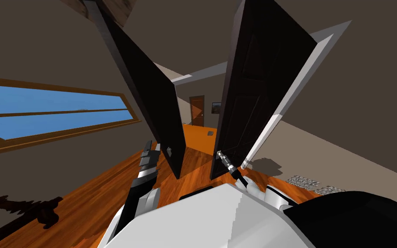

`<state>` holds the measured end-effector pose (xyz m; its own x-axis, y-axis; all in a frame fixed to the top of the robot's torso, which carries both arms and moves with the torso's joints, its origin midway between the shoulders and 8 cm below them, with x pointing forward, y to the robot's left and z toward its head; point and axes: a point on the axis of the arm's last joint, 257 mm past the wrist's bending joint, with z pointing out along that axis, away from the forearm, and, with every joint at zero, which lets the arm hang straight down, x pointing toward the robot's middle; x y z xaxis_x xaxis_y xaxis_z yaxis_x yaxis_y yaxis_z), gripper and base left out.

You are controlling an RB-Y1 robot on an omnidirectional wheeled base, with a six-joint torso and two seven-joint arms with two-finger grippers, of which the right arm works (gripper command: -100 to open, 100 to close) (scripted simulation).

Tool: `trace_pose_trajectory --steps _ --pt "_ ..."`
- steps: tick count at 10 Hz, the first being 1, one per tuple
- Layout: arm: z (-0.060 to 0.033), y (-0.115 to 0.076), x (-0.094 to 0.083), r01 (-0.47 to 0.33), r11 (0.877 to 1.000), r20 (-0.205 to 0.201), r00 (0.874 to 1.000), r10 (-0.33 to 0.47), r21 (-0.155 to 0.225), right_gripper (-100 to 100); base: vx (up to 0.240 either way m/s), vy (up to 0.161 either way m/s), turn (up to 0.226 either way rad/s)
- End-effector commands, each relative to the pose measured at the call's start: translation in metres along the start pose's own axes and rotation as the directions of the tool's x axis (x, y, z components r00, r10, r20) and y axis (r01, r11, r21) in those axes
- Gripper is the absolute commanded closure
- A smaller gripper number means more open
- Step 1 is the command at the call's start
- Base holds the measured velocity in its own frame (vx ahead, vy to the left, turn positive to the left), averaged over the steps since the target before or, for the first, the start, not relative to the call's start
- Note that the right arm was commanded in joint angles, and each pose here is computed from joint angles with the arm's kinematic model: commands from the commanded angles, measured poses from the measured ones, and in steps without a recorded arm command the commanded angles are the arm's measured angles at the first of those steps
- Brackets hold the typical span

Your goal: Pull the door open

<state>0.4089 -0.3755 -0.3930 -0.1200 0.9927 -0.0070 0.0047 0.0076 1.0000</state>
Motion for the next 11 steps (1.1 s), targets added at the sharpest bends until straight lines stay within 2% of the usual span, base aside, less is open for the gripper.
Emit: trace_pose_trajectory --steps 1,4,5,6,7,8,9,11 --pt "-0.0119 0.0 0.002 -0.002 1.0 -0.022 1.0 0.002 -0.001 100 -0.179 -0.071 0.124" --pt "-0.0307 0.001 0.002 -0.004 1.0 -0.058 0.998 0.004 -0.004 100 -0.18 -0.089 0.13" --pt "-0.0307 0.001 0.002 -0.004 1.0 -0.058 0.998 0.004 -0.004 100 -0.137 -0.048 0.033" --pt "-0.0435 0.001 0.002 -0.007 1.0 -0.082 0.997 0.006 -0.006 100 -0.171 -0.058 0.163" --pt "-0.038 0.0 0.0 -0.003 1.0 -0.067 0.998 0.003 -0.002 100 -0.091 -0.04 0.04" --pt "-0.0478 -0.001 0.001 -0.004 1.0 -0.081 0.997 0.004 0.0 100 -0.133 -0.031 0.173" --pt "-0.05 -0.001 0.0 -0.004 1.0 -0.084 0.996 0.004 -0.001 100 -0.185 -0.074 0.14" --pt "-0.0605 -0.001 0.0 -0.004 1.0 -0.101 0.995 0.004 -0.003 100 -0.185 -0.101 0.133"
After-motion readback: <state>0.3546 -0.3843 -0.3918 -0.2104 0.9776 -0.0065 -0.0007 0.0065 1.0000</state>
